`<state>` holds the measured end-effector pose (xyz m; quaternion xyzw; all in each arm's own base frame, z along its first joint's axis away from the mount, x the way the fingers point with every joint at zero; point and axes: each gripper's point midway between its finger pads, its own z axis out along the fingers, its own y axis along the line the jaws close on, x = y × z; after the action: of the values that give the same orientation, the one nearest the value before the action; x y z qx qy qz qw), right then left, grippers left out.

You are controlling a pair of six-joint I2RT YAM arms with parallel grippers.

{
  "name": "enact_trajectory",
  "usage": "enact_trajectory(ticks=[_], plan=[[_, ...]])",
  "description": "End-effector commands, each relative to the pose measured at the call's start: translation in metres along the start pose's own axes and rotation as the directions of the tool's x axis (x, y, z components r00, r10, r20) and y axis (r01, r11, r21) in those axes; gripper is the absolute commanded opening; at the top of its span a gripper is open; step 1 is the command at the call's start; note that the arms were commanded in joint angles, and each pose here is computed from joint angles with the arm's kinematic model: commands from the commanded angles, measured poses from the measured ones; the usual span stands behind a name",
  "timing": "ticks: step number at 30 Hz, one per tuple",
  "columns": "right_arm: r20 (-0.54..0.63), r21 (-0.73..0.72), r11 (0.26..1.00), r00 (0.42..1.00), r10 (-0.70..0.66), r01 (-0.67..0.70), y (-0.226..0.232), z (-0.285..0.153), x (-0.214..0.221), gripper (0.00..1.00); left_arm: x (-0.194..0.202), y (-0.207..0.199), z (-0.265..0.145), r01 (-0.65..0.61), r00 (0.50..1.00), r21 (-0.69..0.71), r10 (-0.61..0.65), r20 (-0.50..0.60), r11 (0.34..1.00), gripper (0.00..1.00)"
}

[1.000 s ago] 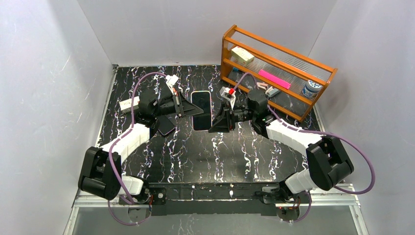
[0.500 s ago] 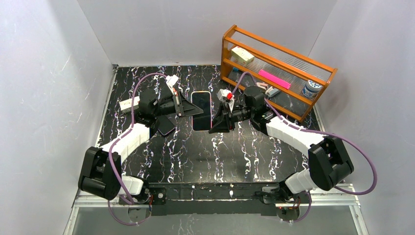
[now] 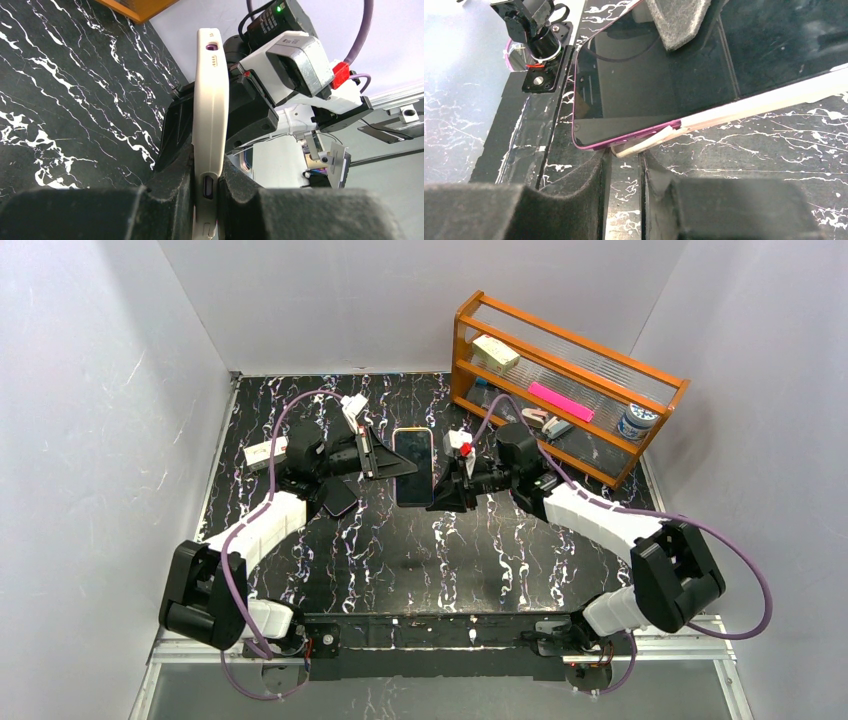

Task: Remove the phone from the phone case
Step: Remove the phone case from the phone.

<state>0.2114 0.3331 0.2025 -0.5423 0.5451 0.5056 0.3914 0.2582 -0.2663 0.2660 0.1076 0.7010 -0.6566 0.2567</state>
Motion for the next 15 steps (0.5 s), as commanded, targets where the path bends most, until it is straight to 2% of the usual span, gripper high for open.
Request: enact_trajectory(ticks=[1, 5, 8, 11, 15], plan=[[0.118, 0.18, 0.973, 0.979, -0.167, 0.144, -0.028, -0.01, -0.037, 0.01, 0.017, -0.043, -0.002, -0.03, 0.997, 0.095, 0.037, -0.075, 0.995, 0.0], [0.198, 0.195, 0.979, 0.975, -0.096, 0.057, -0.029, -0.016, -0.046, 0.01, 0.017, -0.046, -0.003, -0.039, 0.997, 0.096, 0.046, -0.064, 0.995, 0.0], [0.285, 0.175, 0.984, 0.958, -0.026, -0.025, -0.02, -0.02, -0.058, 0.06, 0.018, -0.044, -0.002, -0.049, 0.997, 0.086, 0.053, -0.049, 0.995, 0.0], [0.382, 0.177, 0.974, 0.922, 0.062, -0.139, -0.017, -0.025, -0.068, 0.13, 0.021, -0.042, 0.0, -0.049, 0.998, 0.079, 0.052, -0.042, 0.996, 0.0], [0.485, 0.143, 0.965, 0.866, 0.124, -0.219, -0.009, -0.032, -0.078, 0.17, 0.023, -0.048, 0.002, -0.079, 0.997, 0.078, 0.08, -0.015, 0.994, 0.0]])
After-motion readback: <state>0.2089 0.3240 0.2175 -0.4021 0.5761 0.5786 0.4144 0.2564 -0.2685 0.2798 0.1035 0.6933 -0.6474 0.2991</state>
